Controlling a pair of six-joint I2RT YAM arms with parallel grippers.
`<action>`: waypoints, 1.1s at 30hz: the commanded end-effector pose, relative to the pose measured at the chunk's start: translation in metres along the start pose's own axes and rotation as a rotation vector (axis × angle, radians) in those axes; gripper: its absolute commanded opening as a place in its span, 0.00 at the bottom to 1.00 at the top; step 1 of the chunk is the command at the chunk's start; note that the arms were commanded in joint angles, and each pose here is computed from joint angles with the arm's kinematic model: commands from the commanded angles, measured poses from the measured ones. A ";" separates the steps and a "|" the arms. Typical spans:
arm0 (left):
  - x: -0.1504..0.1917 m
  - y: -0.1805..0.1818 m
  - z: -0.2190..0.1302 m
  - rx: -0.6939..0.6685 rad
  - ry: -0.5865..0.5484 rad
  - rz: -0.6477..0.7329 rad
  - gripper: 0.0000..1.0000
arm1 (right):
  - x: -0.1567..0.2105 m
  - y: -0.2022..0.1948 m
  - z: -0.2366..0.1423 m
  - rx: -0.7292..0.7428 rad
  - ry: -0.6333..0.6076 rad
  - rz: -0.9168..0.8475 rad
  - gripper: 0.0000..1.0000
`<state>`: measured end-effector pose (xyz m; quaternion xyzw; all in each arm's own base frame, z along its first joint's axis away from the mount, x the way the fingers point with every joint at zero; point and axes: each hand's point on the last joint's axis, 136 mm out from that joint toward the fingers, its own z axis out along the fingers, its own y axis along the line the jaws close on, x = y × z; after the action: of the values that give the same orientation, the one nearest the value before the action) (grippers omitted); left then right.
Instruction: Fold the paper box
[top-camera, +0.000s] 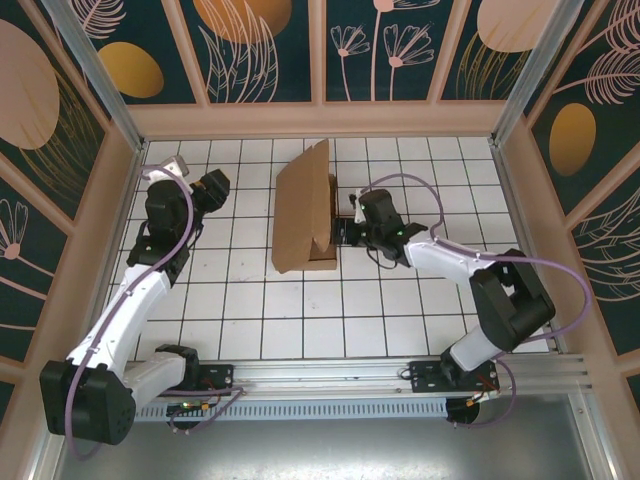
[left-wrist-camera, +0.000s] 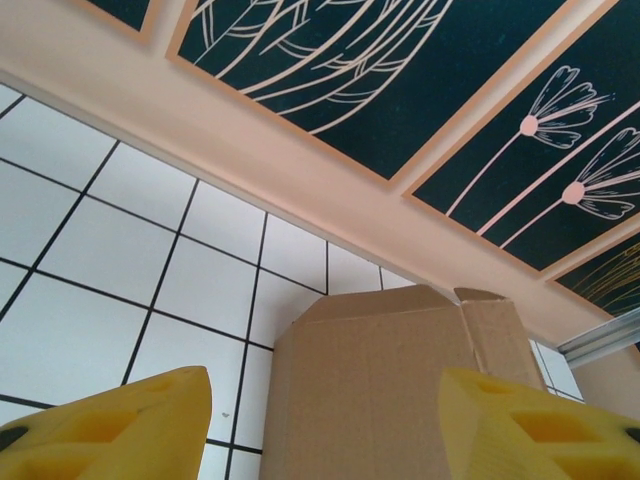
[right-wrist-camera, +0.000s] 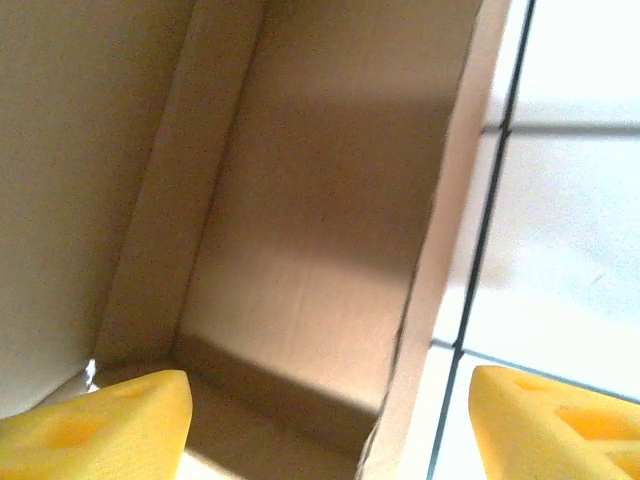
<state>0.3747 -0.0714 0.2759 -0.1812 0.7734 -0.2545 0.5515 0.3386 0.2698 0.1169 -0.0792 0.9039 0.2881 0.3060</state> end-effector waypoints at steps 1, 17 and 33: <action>0.006 0.002 0.001 0.008 0.012 -0.022 0.61 | -0.030 -0.001 0.011 0.051 -0.036 -0.201 0.72; 0.035 0.035 -0.027 -0.078 0.028 -0.106 0.62 | -0.079 0.114 0.065 -0.148 0.065 -0.554 0.71; 0.081 0.061 -0.016 -0.101 0.110 -0.203 0.62 | -0.137 0.046 0.121 0.121 -0.063 -0.766 0.96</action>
<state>0.3285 -0.0591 0.1781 -0.2711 0.8031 -0.2562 0.4647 0.4608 0.3874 0.1490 -0.3697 0.8280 0.1551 0.3922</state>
